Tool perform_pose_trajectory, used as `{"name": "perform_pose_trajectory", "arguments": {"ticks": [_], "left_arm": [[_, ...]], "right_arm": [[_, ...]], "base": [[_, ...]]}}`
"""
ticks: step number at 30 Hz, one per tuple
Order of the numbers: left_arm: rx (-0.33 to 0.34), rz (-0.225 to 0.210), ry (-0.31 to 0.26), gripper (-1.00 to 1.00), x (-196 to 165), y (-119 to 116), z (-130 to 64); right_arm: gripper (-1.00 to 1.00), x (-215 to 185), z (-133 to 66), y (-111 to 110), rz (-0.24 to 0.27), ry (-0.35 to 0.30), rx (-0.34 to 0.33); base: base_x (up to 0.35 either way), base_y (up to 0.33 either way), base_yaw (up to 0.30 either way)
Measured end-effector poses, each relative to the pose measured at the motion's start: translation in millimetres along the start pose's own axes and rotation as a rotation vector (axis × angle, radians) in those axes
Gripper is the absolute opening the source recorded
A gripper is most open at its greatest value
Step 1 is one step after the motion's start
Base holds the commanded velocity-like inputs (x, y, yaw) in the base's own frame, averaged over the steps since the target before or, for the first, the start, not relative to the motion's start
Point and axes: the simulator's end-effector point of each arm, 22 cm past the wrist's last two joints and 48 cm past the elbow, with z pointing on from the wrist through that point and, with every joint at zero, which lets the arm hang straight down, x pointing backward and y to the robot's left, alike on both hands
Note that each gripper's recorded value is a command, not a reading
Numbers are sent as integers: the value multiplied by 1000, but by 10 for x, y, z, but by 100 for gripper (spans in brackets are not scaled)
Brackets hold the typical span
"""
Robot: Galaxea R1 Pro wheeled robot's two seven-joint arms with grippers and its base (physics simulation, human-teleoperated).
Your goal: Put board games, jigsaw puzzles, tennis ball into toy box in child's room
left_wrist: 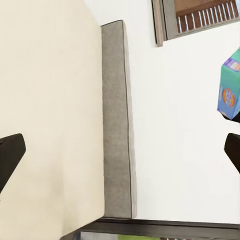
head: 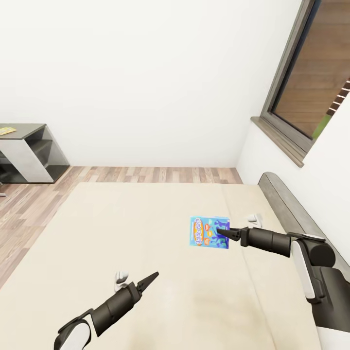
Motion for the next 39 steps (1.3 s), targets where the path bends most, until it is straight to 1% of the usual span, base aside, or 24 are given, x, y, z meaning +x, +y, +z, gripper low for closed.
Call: {"name": "perform_pose_trajectory", "arguments": {"ticks": [7,21,28,39], "left_arm": [[-10,-12,2,100,52,47,-30],[-12,-15,2,100,62,58,-40],[-14,-15,2,100,62,65,-40],[-14,-15,1,100,61,67,-41]], "right_arm": [[-100,2,-4,-5,1,-1,1],[-100,11,4,13,0,2,-4],[-100,13,6,15,-1,2,-3],[-100,10,0,3,-2,1,0]], "base": [[0,0,0],[0,21,0],[0,159,0],[0,262,0]]}}
